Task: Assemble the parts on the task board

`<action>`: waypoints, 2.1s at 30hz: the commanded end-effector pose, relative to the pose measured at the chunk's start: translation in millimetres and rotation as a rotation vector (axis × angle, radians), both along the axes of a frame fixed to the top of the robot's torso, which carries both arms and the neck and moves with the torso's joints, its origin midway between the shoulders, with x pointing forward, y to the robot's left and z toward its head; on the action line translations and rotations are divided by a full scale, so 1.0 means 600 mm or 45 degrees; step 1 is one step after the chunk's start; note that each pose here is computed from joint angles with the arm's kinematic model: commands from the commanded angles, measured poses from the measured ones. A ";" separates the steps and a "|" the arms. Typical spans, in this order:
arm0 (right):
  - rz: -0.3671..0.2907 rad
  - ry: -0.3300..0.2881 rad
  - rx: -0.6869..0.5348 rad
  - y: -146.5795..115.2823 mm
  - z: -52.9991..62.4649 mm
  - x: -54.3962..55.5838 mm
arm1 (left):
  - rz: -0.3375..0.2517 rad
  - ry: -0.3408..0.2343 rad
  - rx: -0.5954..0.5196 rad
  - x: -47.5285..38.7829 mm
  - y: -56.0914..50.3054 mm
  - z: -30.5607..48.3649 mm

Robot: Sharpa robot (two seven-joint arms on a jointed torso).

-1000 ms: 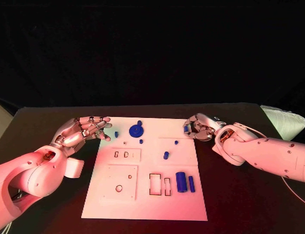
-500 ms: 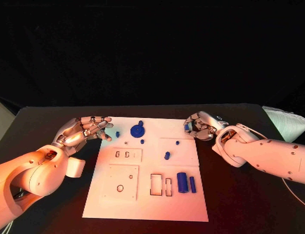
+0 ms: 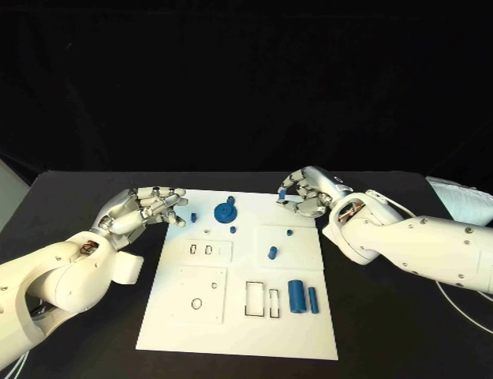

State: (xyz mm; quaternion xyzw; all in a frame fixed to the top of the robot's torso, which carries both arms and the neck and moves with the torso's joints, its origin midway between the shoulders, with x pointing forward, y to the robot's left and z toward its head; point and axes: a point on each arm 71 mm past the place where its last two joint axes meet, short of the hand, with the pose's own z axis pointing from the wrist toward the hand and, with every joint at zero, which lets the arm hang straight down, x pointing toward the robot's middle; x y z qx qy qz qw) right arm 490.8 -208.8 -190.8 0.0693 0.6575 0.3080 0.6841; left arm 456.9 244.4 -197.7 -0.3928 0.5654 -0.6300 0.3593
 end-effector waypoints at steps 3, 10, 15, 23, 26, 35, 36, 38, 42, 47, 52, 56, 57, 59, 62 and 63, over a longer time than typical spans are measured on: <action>-0.013 0.092 -0.088 0.064 -0.011 -0.007 | 0.027 0.011 0.063 0.003 -0.004 -0.004; 0.081 0.118 -0.163 0.153 -0.028 -0.028 | 0.062 0.034 0.126 0.008 -0.005 -0.011; 0.148 0.114 -0.215 0.204 -0.050 -0.054 | 0.069 0.038 0.168 0.008 -0.007 -0.013; 0.183 0.115 -0.266 0.238 -0.069 -0.076 | 0.068 0.046 0.195 0.008 -0.009 -0.014; 0.186 0.122 -0.278 0.244 -0.077 -0.082 | 0.066 0.047 0.202 0.007 -0.009 -0.014; 0.220 0.120 -0.284 0.266 -0.091 -0.099 | 0.057 0.049 0.212 0.007 -0.011 -0.014; 0.222 0.120 -0.285 0.267 -0.092 -0.099 | 0.056 0.049 0.213 0.007 -0.011 -0.014; 0.223 0.118 -0.288 0.269 -0.093 -0.099 | 0.053 0.050 0.214 0.007 -0.011 -0.014; 0.223 0.116 -0.297 0.269 -0.097 -0.098 | 0.049 0.052 0.215 0.007 -0.011 -0.014; 0.227 0.112 -0.299 0.271 -0.099 -0.099 | 0.046 0.055 0.217 0.007 -0.011 -0.015; 0.232 0.108 -0.303 0.274 -0.102 -0.100 | 0.041 0.058 0.216 0.007 -0.012 -0.016; 0.232 0.098 -0.311 0.273 -0.103 -0.100 | 0.038 0.060 0.217 0.007 -0.012 -0.016; 0.232 0.097 -0.312 0.273 -0.104 -0.100 | 0.038 0.060 0.217 0.007 -0.012 -0.016; 0.230 0.095 -0.315 0.272 -0.104 -0.099 | 0.037 0.061 0.218 0.007 -0.012 -0.016; 0.228 0.091 -0.321 0.272 -0.105 -0.098 | 0.036 0.061 0.218 0.007 -0.012 -0.016; 0.228 0.092 -0.323 0.272 -0.105 -0.098 | 0.035 0.061 0.219 0.007 -0.012 -0.016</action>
